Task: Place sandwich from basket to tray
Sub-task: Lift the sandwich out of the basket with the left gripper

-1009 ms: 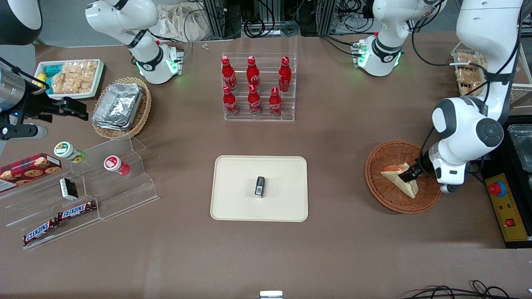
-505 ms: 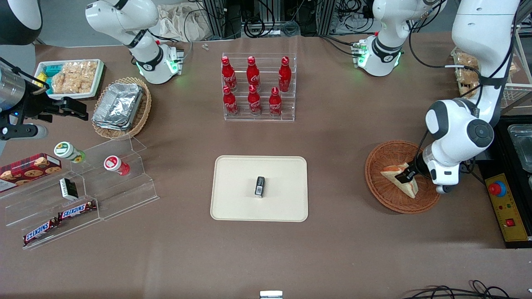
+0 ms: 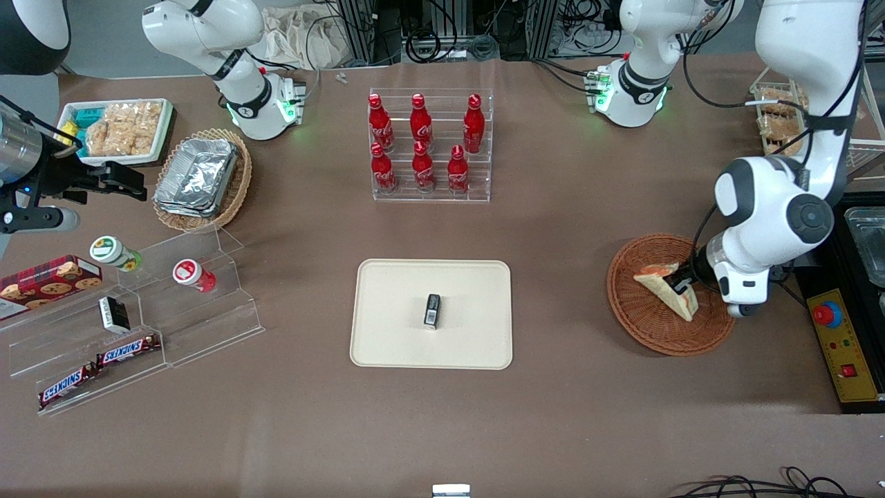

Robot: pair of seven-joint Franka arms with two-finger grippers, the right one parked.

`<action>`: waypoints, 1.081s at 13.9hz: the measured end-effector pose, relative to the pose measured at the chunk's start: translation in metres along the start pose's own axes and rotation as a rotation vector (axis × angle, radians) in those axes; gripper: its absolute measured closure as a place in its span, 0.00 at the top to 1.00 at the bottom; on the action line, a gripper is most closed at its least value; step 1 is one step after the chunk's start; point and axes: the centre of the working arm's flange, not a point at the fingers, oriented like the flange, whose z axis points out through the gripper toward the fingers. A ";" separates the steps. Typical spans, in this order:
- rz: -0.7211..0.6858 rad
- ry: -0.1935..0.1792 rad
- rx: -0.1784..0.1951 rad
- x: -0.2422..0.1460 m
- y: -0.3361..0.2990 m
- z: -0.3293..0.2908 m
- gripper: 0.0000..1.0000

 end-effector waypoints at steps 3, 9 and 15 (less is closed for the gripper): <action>0.037 0.007 -0.007 -0.015 0.017 -0.076 0.20; 0.188 0.034 -0.050 -0.060 0.075 -0.151 0.15; 0.555 0.069 -0.027 -0.154 0.172 -0.113 0.15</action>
